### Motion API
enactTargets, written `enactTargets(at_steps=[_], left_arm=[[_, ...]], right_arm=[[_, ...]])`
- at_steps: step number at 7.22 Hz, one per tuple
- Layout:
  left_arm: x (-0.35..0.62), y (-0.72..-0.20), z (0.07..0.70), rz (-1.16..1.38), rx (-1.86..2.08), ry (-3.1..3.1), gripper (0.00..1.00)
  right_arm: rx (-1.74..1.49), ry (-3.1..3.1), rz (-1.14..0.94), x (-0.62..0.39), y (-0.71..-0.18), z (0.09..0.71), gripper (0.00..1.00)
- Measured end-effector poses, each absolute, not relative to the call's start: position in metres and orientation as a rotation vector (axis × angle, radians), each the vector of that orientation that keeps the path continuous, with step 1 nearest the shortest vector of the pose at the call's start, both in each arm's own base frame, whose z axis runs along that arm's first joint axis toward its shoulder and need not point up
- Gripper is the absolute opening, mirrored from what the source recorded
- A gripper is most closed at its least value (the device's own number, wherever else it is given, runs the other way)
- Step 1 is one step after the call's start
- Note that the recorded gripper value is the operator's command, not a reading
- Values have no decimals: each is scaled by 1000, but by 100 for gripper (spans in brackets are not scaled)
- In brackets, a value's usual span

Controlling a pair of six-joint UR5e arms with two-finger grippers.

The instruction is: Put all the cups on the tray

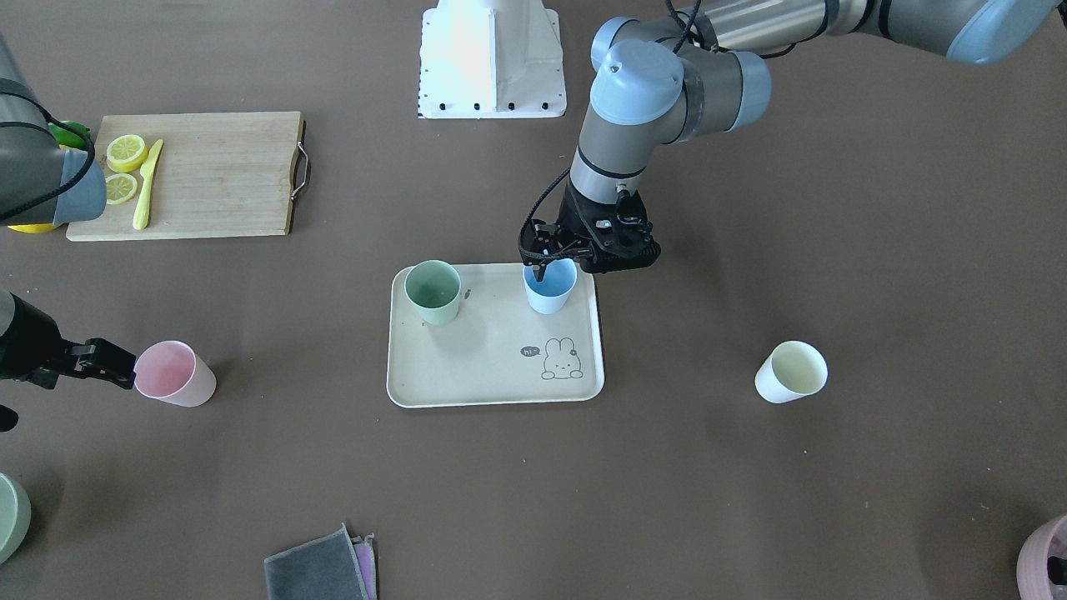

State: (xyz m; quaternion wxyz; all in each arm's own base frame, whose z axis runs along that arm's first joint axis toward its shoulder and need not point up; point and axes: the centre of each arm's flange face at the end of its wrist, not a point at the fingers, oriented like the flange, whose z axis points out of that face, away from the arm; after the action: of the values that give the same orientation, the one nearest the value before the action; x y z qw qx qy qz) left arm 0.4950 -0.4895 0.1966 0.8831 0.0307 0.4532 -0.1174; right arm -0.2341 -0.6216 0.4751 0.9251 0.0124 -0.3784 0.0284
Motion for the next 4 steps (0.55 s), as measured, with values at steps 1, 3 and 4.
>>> enactTargets(at_steps=[1, 3, 4], left_arm=[[485, -496, 195, -239, 65, 944, 98], [468, -506, 193, -224, 69, 941, 98], [457, -510, 190, -214, 69, 936, 98]], right_arm=[[23, -781, 53, -238, -618, 479, 100], [21, -790, 40, -257, -607, 488, 100], [20, -795, 40, -263, -602, 493, 65]])
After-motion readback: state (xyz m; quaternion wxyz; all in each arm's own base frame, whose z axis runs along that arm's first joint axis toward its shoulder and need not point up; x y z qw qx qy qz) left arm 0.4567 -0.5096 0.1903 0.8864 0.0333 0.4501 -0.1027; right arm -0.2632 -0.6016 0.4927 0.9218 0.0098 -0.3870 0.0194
